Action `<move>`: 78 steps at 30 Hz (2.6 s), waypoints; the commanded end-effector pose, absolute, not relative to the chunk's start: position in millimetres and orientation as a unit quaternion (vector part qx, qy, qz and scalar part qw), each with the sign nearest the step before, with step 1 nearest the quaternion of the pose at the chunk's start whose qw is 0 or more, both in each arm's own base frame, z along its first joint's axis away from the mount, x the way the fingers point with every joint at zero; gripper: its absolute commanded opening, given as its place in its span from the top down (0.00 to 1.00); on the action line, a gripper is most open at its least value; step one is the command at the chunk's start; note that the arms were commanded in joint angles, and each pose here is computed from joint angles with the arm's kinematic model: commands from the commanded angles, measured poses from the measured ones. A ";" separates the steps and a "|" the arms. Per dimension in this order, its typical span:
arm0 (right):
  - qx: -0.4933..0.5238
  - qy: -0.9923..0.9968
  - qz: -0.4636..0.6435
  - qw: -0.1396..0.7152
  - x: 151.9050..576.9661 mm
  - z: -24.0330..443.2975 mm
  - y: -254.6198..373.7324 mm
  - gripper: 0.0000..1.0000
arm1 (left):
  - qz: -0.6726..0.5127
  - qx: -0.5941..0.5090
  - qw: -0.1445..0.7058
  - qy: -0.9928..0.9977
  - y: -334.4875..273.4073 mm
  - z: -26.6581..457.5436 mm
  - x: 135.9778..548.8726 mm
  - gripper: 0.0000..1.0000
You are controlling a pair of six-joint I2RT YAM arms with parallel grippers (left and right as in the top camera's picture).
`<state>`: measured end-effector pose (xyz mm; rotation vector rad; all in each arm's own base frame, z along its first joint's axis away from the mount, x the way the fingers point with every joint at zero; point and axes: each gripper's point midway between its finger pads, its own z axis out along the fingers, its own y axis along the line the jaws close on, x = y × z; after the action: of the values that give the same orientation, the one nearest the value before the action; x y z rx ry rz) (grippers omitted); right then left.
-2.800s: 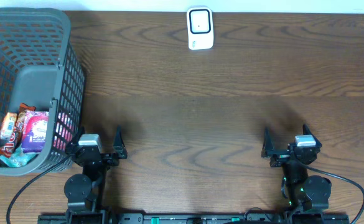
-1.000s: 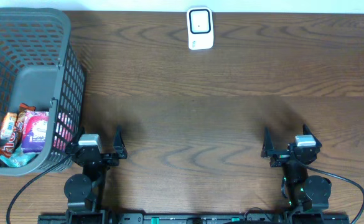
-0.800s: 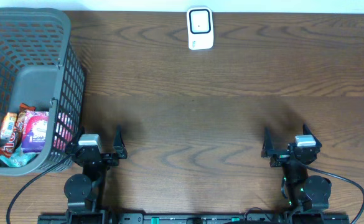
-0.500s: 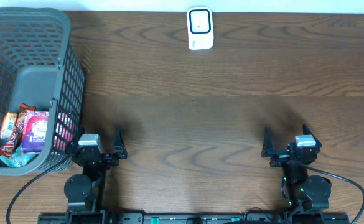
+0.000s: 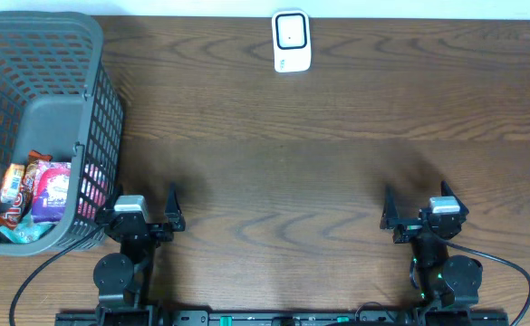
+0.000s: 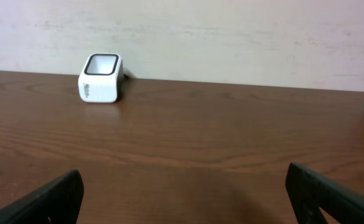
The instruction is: Scan the item barcode
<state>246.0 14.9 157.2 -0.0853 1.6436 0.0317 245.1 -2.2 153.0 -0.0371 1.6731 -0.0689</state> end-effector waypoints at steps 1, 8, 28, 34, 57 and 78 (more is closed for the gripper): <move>-0.044 0.732 0.014 0.680 245.6 156.8 16.8 0.01 | -0.061 -0.013 0.652 0.756 -11.3 139.3 243.9 0.02; -0.044 0.732 0.014 0.680 245.6 156.8 16.8 0.01 | -0.235 -0.095 0.624 0.739 -38.0 147.1 240.6 0.02; -0.044 0.732 0.014 0.680 245.6 156.8 16.8 0.01 | -0.265 0.039 0.811 0.520 -57.5 372.0 183.3 0.02; -0.044 0.732 0.014 0.680 245.6 156.8 16.8 0.01 | -0.223 0.037 0.792 0.567 -52.3 429.3 209.7 0.02; -0.044 0.732 0.014 0.680 245.6 156.8 16.8 0.01 | 0.144 -0.236 0.594 0.755 144.3 443.3 351.7 0.02; -0.044 0.732 0.014 0.680 245.6 156.8 16.8 0.01 | 0.247 -0.299 0.364 0.847 223.5 303.8 340.0 0.02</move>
<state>246.0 14.9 157.1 -0.0853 1.6440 0.0317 342.5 223.3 326.6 -0.7717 2.0985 0.6247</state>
